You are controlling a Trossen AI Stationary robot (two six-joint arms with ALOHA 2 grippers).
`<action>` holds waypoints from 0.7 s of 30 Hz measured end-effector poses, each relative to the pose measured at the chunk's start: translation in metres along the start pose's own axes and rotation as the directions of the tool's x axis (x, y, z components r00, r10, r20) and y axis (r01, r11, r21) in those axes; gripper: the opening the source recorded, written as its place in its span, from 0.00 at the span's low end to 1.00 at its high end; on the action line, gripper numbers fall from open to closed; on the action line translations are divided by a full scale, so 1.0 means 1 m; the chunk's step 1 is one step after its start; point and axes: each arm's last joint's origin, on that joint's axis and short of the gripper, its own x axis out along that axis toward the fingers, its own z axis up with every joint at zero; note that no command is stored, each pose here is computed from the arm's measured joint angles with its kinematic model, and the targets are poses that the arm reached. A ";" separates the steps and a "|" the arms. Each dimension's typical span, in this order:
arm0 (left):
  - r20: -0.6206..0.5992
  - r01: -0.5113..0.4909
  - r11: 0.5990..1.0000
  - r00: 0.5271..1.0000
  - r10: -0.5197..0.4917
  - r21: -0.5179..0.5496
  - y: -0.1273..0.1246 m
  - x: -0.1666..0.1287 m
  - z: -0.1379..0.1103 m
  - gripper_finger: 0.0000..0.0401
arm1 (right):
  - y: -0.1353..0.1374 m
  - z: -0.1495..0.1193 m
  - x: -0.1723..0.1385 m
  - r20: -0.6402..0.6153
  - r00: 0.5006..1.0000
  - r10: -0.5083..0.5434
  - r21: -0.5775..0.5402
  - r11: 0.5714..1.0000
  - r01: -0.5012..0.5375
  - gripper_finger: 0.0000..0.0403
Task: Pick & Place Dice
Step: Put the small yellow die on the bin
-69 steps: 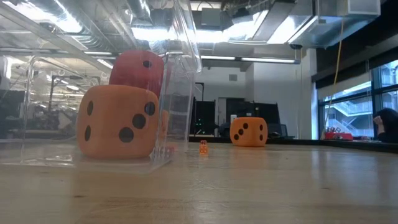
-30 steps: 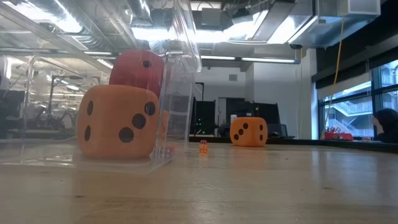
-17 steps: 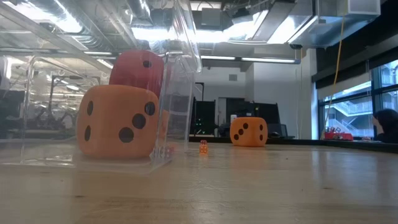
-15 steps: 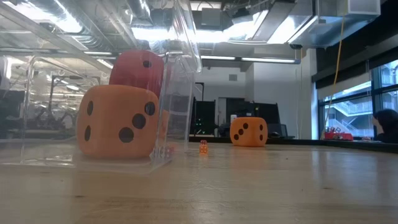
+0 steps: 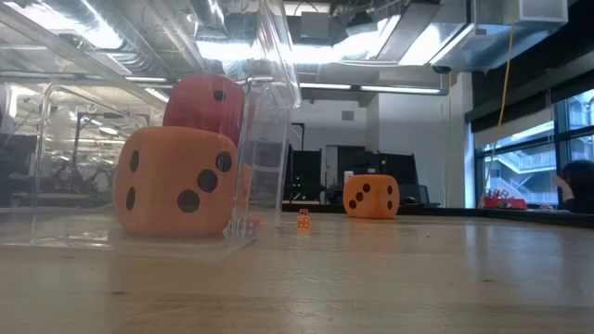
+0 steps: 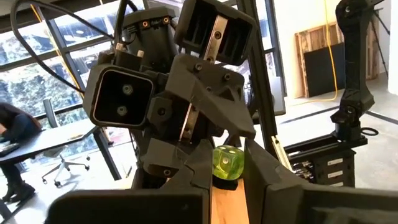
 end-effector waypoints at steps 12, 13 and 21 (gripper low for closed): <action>-0.004 -0.001 1.000 1.000 0.001 0.005 -0.001 -0.001 0.000 0.07 | 0.001 0.001 0.000 0.009 1.000 -0.001 0.001 1.000 0.001 0.45; -0.004 -0.001 1.000 1.000 0.001 0.004 -0.001 -0.001 0.000 0.07 | 0.001 0.001 0.000 0.009 1.000 -0.001 0.001 1.000 0.001 0.47; 0.003 0.004 1.000 1.000 -0.004 -0.007 -0.004 -0.002 0.001 0.07 | 0.001 0.001 0.000 0.020 1.000 -0.008 0.002 1.000 0.008 0.52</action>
